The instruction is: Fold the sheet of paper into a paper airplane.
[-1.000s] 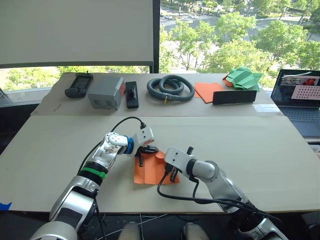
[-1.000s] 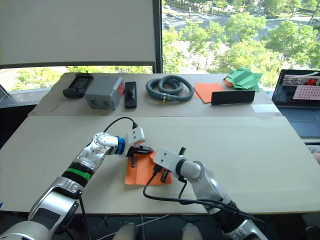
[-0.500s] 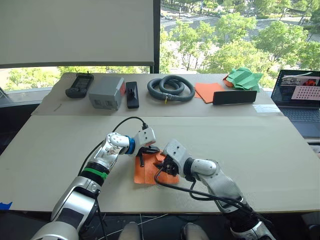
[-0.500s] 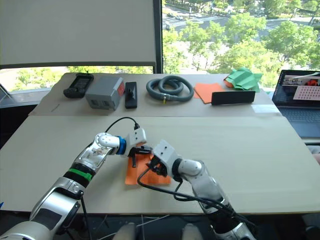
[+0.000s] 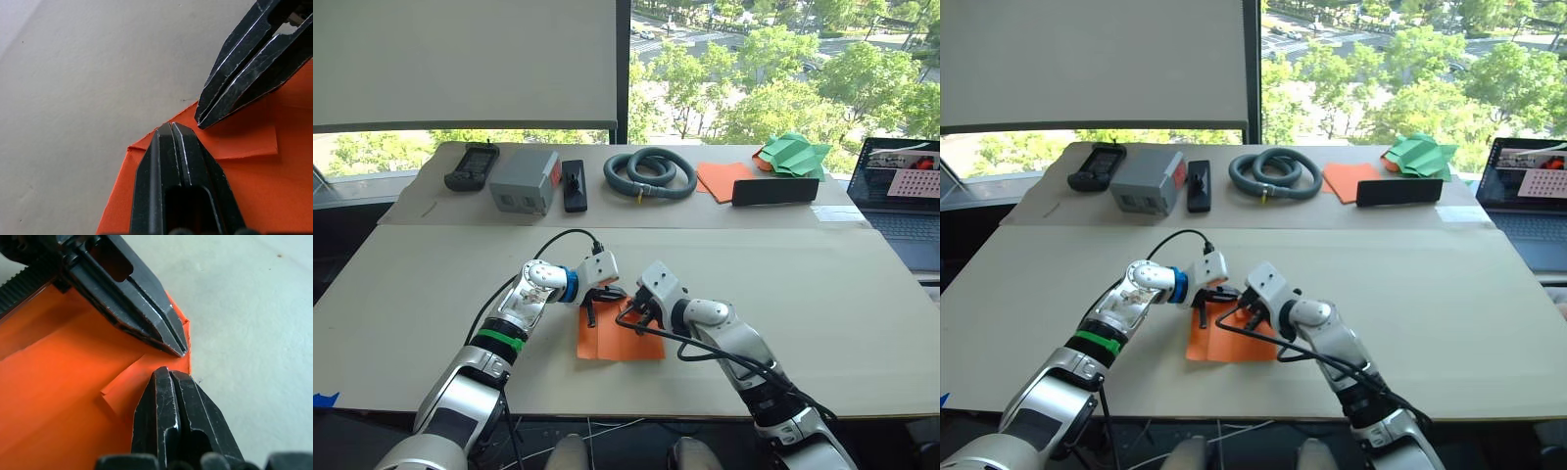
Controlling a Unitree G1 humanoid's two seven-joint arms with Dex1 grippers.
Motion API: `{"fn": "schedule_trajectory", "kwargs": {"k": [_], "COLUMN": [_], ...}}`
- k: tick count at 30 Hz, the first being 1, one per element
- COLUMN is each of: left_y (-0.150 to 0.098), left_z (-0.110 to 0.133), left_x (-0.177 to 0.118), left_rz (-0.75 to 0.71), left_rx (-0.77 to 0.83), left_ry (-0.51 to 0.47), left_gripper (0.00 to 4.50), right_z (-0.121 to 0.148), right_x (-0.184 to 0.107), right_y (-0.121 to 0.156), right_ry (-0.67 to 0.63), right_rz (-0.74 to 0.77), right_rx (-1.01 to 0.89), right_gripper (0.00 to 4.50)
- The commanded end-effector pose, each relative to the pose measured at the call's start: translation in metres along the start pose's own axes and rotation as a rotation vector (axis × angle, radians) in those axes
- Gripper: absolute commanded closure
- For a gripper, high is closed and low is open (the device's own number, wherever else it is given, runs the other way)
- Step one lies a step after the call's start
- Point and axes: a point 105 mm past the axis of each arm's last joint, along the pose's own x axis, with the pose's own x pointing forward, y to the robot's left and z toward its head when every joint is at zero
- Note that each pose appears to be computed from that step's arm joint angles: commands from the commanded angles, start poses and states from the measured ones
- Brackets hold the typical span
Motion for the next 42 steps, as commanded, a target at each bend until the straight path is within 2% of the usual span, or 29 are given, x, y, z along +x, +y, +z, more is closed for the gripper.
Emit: {"fn": "schedule_trajectory", "kwargs": {"k": [1, 16, 42], "left_y": [-0.009, -0.010, -0.012], "left_z": [-0.015, -0.017, -0.022], "left_x": [0.003, 0.002, -0.001], "left_rz": [-0.026, -0.024, -0.036], "left_rx": [-0.018, -0.024, -0.026], "left_ry": [0.056, 0.060, 0.073], "left_gripper": [4.50, 4.50, 4.50], "right_z": [0.002, -0.041, -0.088], "right_x": [0.004, 0.005, -0.048], "right_y": [-0.005, 0.007, 0.012], "right_ry": [0.004, 0.137, 0.254], "right_rz": [-0.027, 0.011, -0.043], "right_rx": [-0.012, 0.022, 0.119], "right_gripper": [4.48, 4.48, 4.48]}}
